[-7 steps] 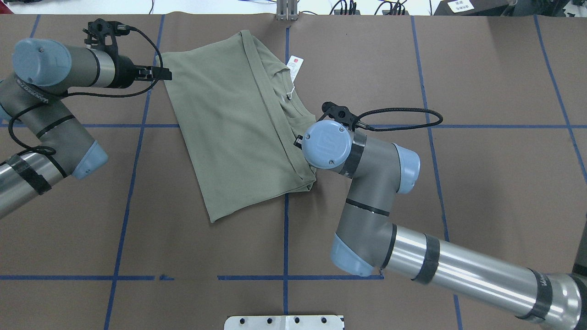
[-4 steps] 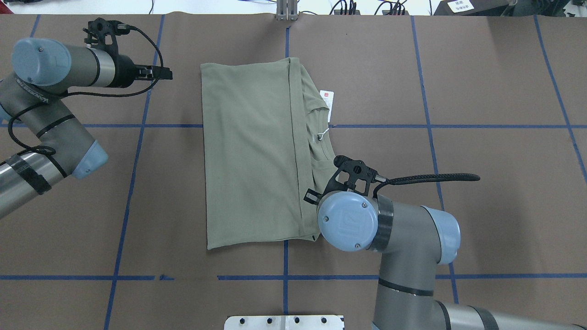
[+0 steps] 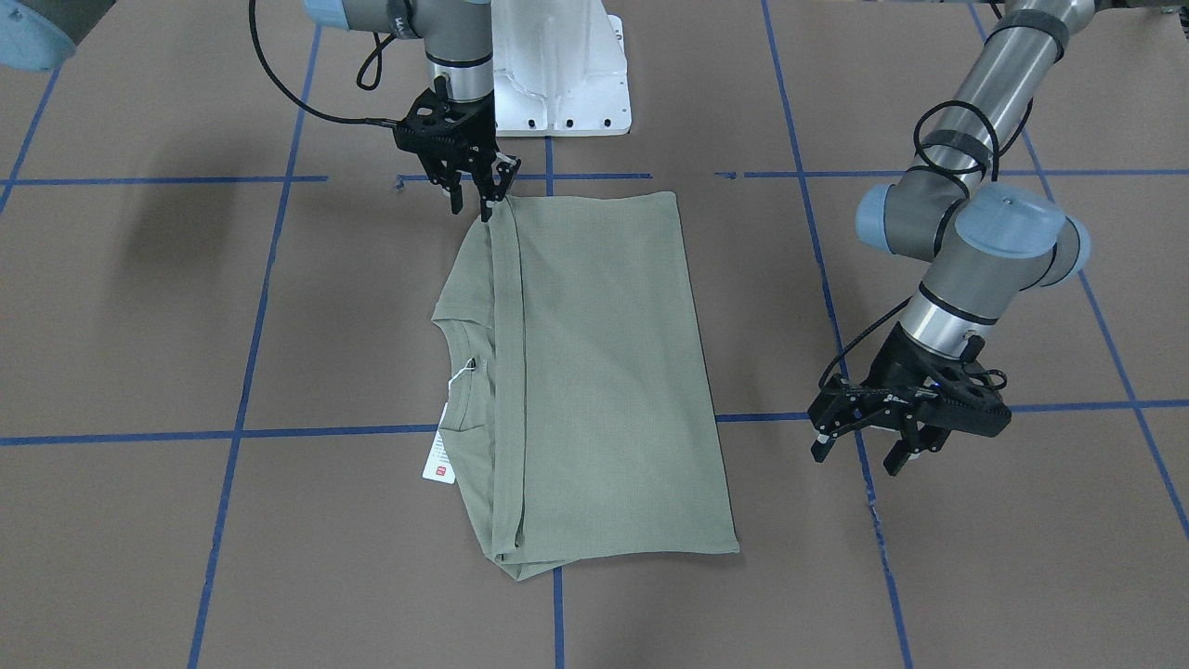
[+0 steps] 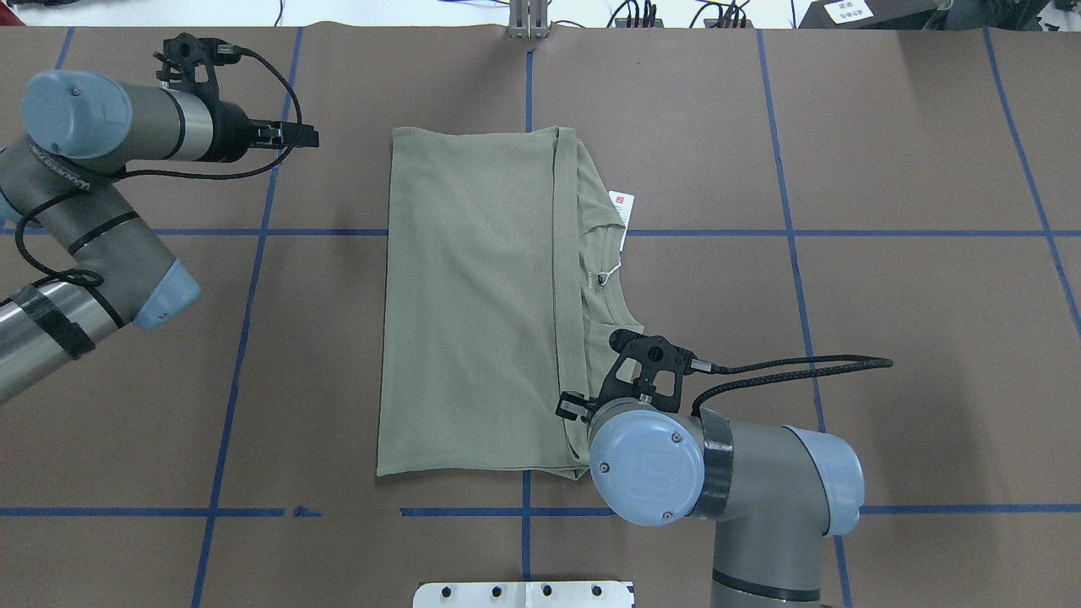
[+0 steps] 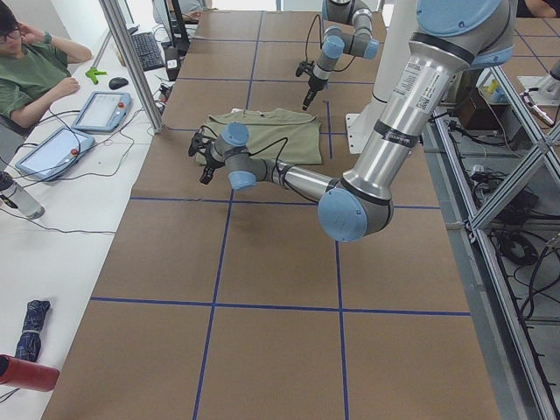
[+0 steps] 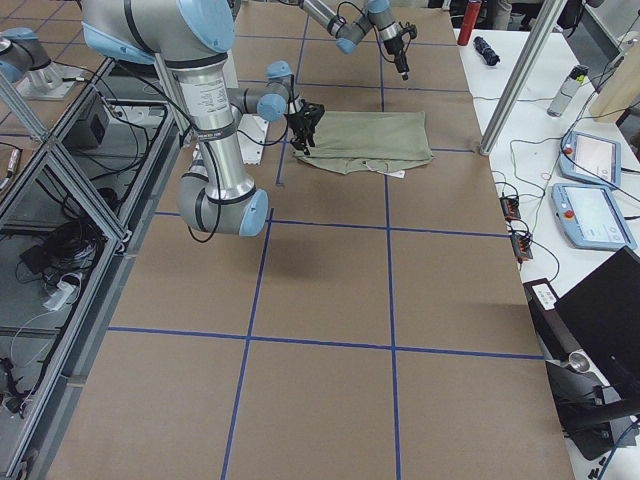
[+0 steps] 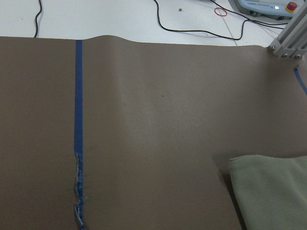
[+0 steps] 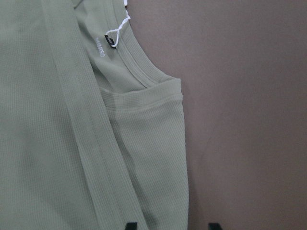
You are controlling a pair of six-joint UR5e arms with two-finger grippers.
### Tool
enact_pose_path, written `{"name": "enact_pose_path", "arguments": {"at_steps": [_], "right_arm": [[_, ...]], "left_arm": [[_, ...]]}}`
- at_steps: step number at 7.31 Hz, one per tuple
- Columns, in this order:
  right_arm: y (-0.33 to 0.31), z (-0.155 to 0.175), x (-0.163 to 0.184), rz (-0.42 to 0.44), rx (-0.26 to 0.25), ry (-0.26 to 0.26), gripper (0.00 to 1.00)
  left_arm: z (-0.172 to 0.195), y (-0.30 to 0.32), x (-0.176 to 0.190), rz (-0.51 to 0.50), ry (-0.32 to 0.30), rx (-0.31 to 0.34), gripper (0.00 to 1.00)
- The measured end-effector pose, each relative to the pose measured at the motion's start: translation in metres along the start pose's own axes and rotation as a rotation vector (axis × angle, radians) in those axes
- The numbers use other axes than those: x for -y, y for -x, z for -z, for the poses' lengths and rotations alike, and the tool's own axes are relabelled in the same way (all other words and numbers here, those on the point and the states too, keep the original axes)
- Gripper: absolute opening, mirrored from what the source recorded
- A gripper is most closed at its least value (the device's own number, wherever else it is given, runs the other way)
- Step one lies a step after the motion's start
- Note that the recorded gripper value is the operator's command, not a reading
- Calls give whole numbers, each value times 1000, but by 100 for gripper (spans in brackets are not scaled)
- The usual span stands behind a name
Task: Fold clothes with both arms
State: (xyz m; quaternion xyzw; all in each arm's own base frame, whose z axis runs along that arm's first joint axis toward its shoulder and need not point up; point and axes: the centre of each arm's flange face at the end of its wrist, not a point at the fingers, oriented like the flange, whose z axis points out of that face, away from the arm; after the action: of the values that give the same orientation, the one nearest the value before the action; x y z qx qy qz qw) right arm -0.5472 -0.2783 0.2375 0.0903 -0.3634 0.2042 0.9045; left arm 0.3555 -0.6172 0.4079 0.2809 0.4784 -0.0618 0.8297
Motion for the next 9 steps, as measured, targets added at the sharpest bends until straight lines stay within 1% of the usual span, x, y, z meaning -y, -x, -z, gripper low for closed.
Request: {"name": "enact_pose_path", "arguments": {"at_steps": [1, 2, 3, 4, 5, 6, 7, 8, 9], "right_arm": [[1, 0, 18, 83, -4, -3, 100], [0, -2, 36, 188, -12, 18, 100], [0, -4, 46, 321, -17, 56, 100], [9, -10, 47, 454, -17, 95, 100], [25, -19, 38, 538, -22, 126, 100], [38, -30, 24, 584, -31, 151, 100], [43, -35, 11, 610, -36, 169, 92], [44, -38, 0, 625, -39, 180, 69], [43, -39, -7, 635, -43, 188, 67]], "left_arm": [[0, -1, 0, -1, 1, -1, 100], [-1, -2, -1, -1, 2, -2, 100], [-1, -2, -2, -2, 3, -3, 100], [-2, -2, -3, -2, 5, -2, 100], [-2, -2, -3, -2, 5, -2, 100], [-2, -2, -3, -2, 6, -2, 100], [-2, -2, -3, -2, 6, -2, 100], [-2, -2, -3, 3, 6, -2, 100], [-2, -3, -3, 16, 6, -3, 100]]}}
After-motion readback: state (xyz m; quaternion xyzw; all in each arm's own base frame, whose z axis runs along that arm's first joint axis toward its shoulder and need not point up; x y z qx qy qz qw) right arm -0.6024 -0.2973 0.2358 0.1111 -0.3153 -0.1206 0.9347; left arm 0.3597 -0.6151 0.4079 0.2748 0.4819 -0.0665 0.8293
